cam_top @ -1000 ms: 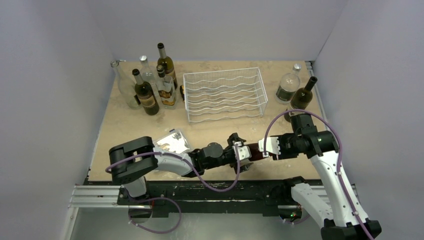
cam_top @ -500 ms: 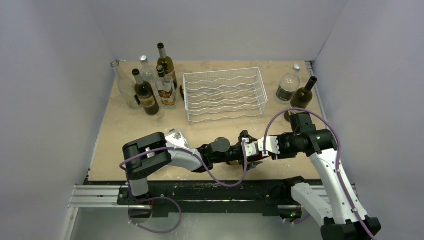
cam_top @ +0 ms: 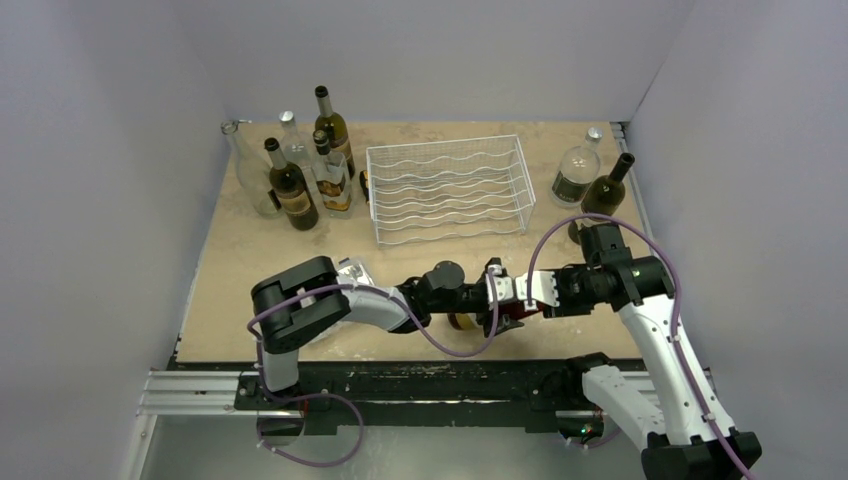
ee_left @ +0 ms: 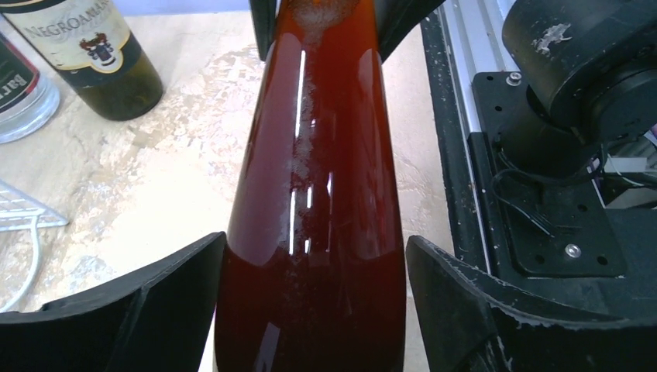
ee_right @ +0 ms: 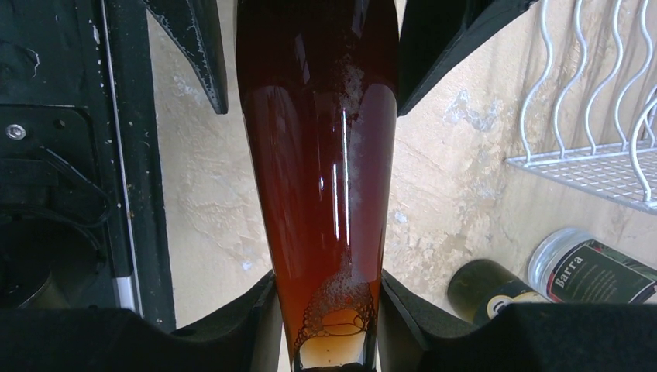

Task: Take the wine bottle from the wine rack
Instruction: Pick up the wine bottle from the wine rack.

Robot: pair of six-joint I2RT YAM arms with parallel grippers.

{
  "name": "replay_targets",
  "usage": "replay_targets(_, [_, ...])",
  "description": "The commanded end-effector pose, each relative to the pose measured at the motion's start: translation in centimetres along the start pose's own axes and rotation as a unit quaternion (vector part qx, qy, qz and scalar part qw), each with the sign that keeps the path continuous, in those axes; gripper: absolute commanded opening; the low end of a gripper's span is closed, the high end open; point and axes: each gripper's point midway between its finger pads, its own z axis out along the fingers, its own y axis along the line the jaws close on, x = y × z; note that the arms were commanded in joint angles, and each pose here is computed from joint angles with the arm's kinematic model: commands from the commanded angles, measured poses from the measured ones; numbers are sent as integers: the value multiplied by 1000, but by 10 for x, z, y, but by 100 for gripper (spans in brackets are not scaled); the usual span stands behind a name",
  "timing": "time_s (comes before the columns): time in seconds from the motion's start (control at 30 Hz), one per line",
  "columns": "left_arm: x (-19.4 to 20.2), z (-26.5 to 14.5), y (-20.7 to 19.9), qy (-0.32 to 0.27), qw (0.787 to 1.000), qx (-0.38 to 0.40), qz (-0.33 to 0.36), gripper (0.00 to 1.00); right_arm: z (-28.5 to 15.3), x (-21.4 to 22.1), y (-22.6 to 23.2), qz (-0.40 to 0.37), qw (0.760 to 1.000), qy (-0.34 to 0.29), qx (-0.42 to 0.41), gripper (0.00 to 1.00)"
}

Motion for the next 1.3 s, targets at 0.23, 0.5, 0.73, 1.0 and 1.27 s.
replay_targets(0.23, [4, 4, 7, 37, 999, 15, 6, 13, -20, -43, -35, -28, 994, -90, 63, 0])
replay_targets(0.5, [-9, -6, 22, 24, 999, -22, 0, 0, -19, -47, -41, 2, 991, -104, 78, 12])
replay_targets(0.73, [-18, -22, 39, 3, 998, -56, -12, 0, -16, -46, -50, 34, 988, -108, 101, 45])
replay_targets(1.0, [-20, -32, 48, -1, 998, -67, -16, 0, -19, -49, -62, 78, 983, -116, 121, 75])
replay_targets(1.27, [-18, -38, 56, 1, 996, -82, -24, 0, -36, -81, -76, 112, 969, -189, 115, 81])
